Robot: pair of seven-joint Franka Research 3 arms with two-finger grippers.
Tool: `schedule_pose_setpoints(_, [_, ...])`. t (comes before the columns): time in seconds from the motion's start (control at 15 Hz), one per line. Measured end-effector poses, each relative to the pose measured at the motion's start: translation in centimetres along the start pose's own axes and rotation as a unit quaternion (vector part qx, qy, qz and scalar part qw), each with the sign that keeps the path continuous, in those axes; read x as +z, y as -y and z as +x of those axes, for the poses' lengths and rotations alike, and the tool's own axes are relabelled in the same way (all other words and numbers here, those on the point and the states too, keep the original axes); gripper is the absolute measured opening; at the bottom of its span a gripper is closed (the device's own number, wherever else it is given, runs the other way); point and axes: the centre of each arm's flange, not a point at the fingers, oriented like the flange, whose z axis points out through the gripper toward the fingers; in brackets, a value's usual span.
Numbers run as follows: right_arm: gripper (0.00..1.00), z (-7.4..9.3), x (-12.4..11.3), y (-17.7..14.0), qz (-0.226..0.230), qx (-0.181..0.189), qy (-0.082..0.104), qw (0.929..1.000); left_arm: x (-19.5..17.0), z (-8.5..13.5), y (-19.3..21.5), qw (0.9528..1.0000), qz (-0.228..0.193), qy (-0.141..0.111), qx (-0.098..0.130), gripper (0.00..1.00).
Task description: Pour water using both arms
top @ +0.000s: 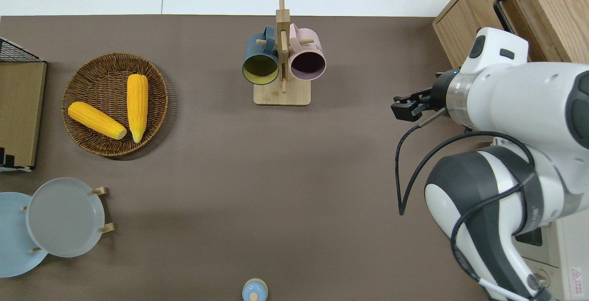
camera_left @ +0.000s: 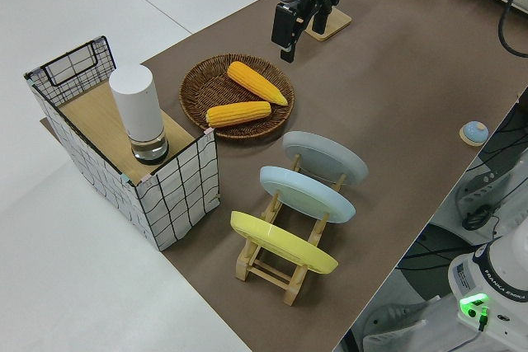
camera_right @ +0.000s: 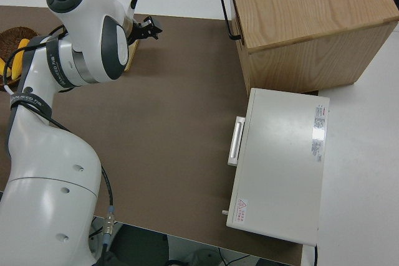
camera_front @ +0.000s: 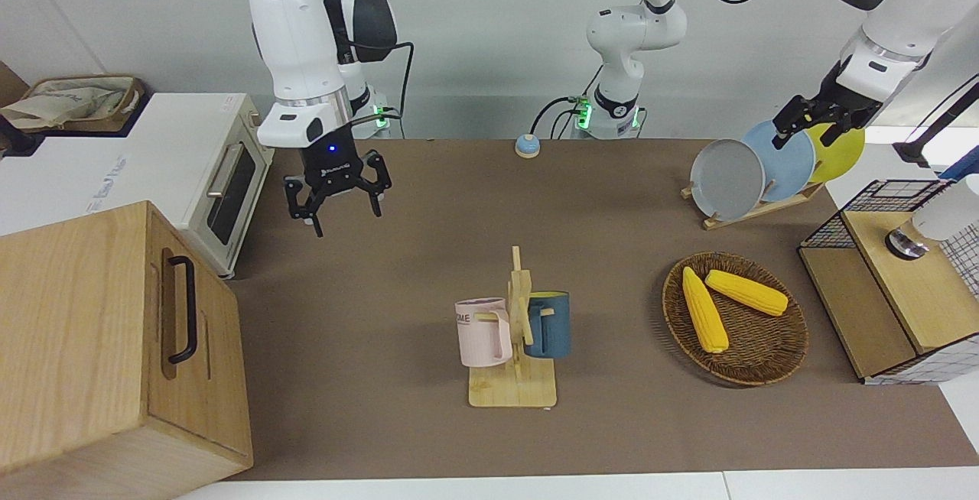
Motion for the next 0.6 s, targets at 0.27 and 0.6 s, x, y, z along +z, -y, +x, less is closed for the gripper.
schedule_pose_setpoints(0.27, [0.99,0.4,1.5,1.8,-0.006,-0.018,-0.041,0.999,-0.3,-0.7,2.9,0.9996,0.013,0.0,0.027,1.0])
schedule_pose_setpoints(0.6, [0.99,0.7,2.2,3.1,-0.011,-0.027,-0.082,0.9962,-0.6,-1.7,7.1,0.9989,0.018,-0.009,0.043,1.0])
